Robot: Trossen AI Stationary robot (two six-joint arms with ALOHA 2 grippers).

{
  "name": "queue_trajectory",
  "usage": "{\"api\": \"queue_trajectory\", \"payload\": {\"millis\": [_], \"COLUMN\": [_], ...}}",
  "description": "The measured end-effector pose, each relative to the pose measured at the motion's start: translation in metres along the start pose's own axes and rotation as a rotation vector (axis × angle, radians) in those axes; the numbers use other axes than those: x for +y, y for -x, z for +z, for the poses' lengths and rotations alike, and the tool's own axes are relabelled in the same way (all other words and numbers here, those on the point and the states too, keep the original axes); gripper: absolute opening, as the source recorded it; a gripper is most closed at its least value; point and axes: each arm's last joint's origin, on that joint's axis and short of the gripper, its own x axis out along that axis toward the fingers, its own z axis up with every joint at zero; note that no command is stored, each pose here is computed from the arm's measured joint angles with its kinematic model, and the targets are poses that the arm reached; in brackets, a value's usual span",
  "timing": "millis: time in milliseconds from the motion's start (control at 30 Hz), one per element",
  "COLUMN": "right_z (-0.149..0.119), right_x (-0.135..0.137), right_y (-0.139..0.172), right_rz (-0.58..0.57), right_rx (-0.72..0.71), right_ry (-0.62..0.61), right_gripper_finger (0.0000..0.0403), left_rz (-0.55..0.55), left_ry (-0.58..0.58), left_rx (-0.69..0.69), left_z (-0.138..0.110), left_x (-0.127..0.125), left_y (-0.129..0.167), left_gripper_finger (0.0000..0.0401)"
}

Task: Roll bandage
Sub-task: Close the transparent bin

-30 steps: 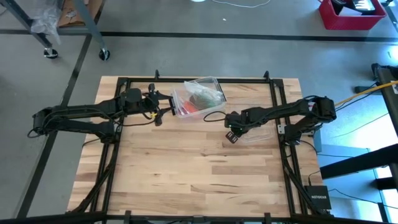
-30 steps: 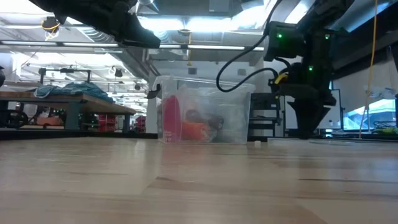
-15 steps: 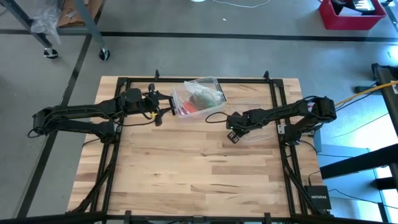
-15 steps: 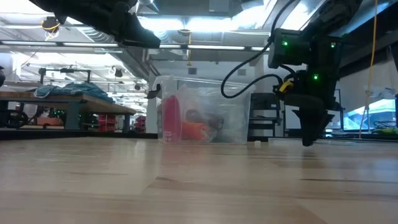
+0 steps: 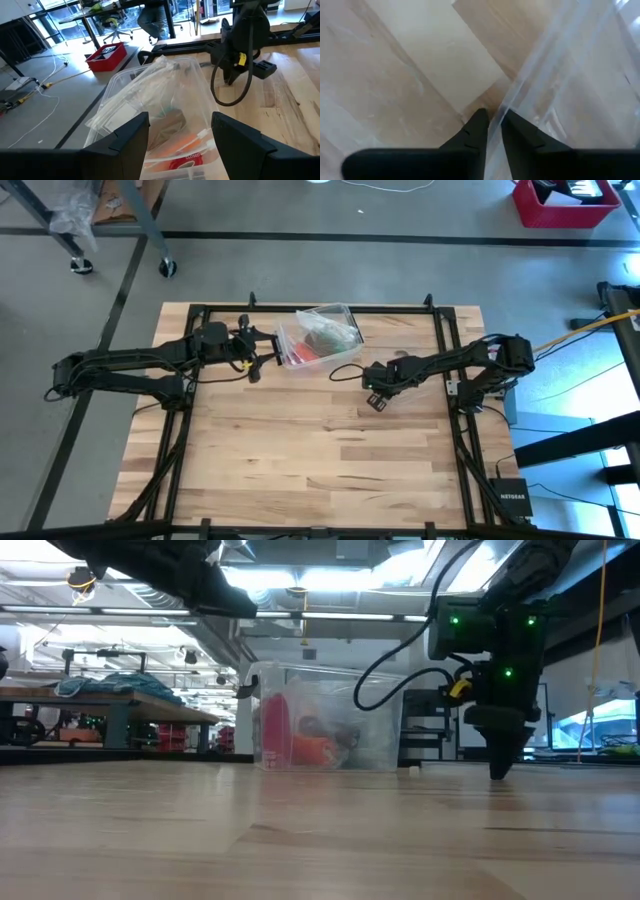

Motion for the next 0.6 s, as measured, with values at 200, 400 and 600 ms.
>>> {"api": "queue_trajectory", "payload": {"millis": [200, 400, 600], "right_z": [-0.002, -0.002, -0.005], "right_x": [0.000, 0.004, 0.017], "right_y": [0.000, 0.011, 0.045], "right_rz": [0.031, 0.050, 0.033], "right_rx": [0.034, 0.083, 0.151], "right_ry": [0.014, 0.051, 0.099], "right_gripper_finger": [0.0007, 0.0010, 0.0008], "left_rz": [0.000, 0.000, -0.001], "left_ry": [-0.010, -0.015, -0.016], "left_rx": [0.001, 0.002, 0.004], "left_z": [0.000, 0.000, 0.000], "left_x": [0.000, 0.000, 0.000], "left_y": [0.000, 0.000, 0.000], "left_gripper_finger": [0.0208, 0.0208, 0.0208]}}
